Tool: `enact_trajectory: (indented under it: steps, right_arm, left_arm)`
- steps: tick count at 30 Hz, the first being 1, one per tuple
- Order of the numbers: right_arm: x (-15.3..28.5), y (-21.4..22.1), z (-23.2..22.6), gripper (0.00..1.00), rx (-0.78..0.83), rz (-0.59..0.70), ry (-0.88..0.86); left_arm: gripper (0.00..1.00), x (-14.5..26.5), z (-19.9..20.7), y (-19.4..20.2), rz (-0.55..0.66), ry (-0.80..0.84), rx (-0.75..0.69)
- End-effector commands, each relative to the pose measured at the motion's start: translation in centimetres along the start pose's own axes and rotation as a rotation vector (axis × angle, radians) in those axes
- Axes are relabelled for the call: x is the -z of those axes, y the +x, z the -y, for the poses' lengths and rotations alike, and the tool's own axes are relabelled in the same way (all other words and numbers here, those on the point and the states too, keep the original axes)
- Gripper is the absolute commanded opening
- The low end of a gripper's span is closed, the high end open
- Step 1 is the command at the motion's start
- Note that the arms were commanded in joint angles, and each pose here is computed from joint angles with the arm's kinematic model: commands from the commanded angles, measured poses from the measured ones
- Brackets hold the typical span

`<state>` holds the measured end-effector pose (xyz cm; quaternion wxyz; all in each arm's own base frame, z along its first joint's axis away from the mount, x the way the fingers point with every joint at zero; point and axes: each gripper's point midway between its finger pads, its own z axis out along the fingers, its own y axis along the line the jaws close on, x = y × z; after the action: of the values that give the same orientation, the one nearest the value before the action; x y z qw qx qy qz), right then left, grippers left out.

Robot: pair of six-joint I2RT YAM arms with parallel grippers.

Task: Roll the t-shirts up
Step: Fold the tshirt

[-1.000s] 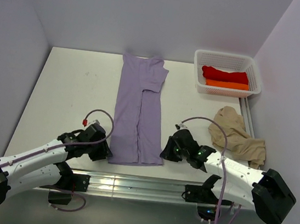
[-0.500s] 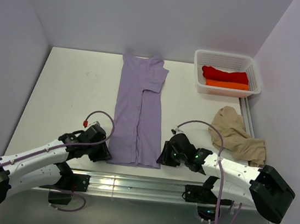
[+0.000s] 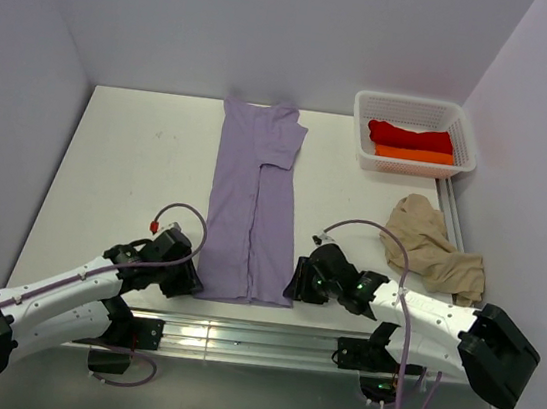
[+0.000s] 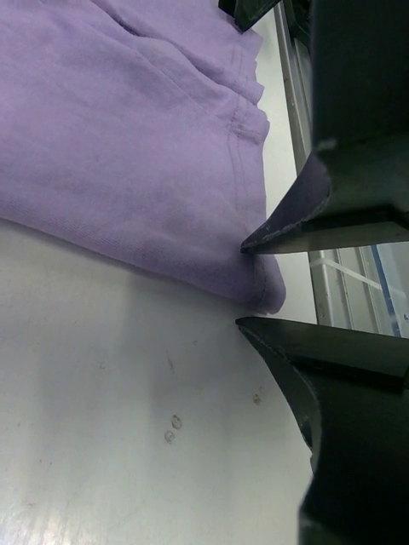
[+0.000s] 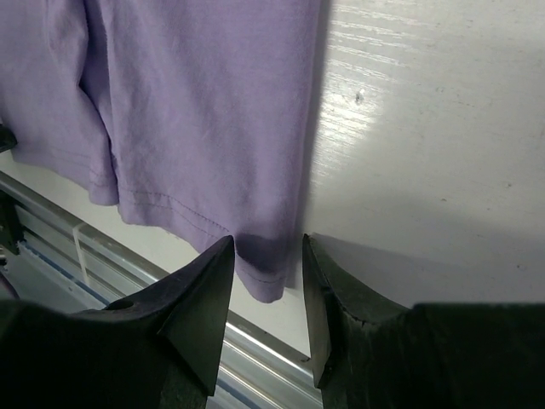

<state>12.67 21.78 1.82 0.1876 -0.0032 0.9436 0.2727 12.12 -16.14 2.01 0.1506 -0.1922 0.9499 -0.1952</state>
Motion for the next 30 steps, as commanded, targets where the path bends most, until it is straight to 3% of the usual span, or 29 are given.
enact_trajectory:
  steps: [1,7,9,11,12,15,18,30]
  right_arm:
    - [-0.2,0.4,-0.3,0.45,0.018,-0.025,0.001]
    - [-0.4,1.5,-0.2,0.43,0.032,-0.07,0.022]
    - [-0.4,2.3,-0.2,0.39,0.034,-0.09,0.02]
    - [-0.2,2.5,-0.3,0.33,0.037,-0.094,0.016]
    - [-0.2,2.3,-0.2,0.23,0.036,-0.089,0.021]
    - [0.4,1.5,-1.0,0.07,0.04,-0.063,0.012]
    - [1.0,0.5,-2.0,0.0,0.062,-0.044,0.007]
    - [2.3,-4.0,-5.3,0.0,0.136,0.006,-0.008]
  left_arm:
    - [0.41,-0.5,-0.8,0.7,-0.017,-0.01,-0.007]
    - [0.31,-0.8,-1.1,0.8,-0.026,-0.023,-0.015]
    - [0.21,-0.7,-0.8,0.7,-0.021,-0.01,-0.017]
    - [0.03,-0.6,-0.7,0.7,-0.019,-0.008,-0.017]
    - [0.0,-0.5,-0.6,0.6,-0.019,-0.008,-0.019]
    - [0.0,-0.1,-0.1,0.4,-0.015,-0.004,-0.022]
    - [0.0,0.3,0.7,0.0,-0.01,0.012,-0.023]
    - [0.0,2.1,5.3,-2.7,0.04,0.06,-0.041]
